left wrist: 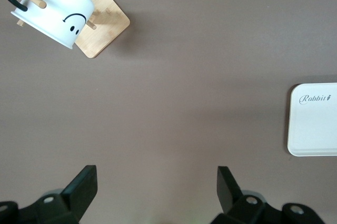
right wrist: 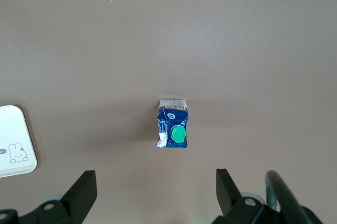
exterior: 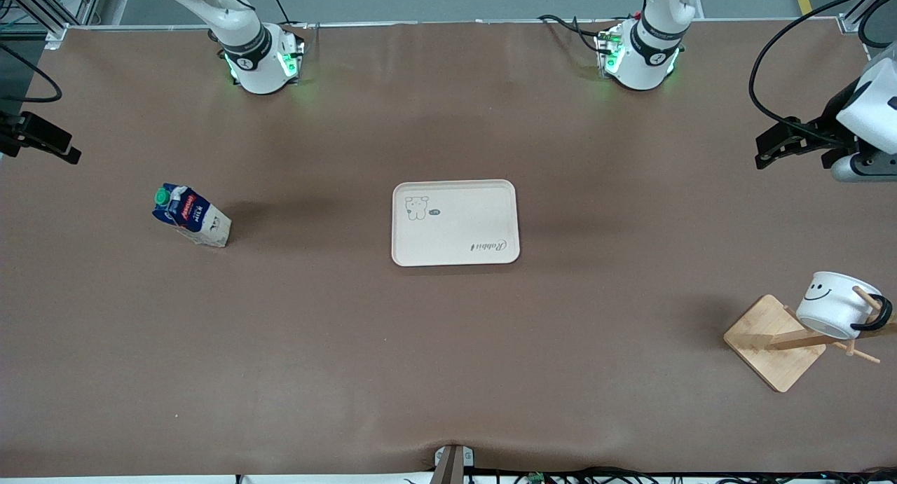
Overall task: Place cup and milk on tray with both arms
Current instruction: 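Move the left gripper toward the white mug on the wooden stand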
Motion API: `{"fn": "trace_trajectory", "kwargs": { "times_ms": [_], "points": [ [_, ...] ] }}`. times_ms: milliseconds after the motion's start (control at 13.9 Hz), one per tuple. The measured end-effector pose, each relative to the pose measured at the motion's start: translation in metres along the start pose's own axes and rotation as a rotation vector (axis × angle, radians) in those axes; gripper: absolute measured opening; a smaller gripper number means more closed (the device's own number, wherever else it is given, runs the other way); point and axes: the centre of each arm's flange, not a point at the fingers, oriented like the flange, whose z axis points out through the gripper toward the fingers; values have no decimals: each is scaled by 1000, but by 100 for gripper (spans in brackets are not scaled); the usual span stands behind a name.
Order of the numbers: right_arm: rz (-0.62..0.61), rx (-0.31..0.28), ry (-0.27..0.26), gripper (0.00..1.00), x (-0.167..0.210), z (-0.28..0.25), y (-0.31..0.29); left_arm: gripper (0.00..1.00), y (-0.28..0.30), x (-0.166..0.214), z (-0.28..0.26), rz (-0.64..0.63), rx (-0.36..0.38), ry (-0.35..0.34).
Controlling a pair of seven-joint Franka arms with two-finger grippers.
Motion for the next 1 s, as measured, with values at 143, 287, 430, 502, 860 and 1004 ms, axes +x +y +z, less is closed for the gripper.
{"fn": "trace_trajectory", "kwargs": {
  "times_ms": [143,287,430,502,860,1004],
  "points": [
    [1,0,0,100,0,0,0,100,0,0,0,0,0,0],
    [1,0,0,100,0,0,1,100,0,0,0,0,0,0],
    [2,0,-1,100,0,0,1,100,-1,0,0,-1,0,0],
    [2,0,0,100,0,0,1,100,-2,0,0,-4,0,0],
    [3,0,0,100,0,0,2,100,-45,12,24,-71,-12,-48],
    [4,0,0,100,0,0,2,100,-55,14,25,-86,-15,-50]
  ]
}}
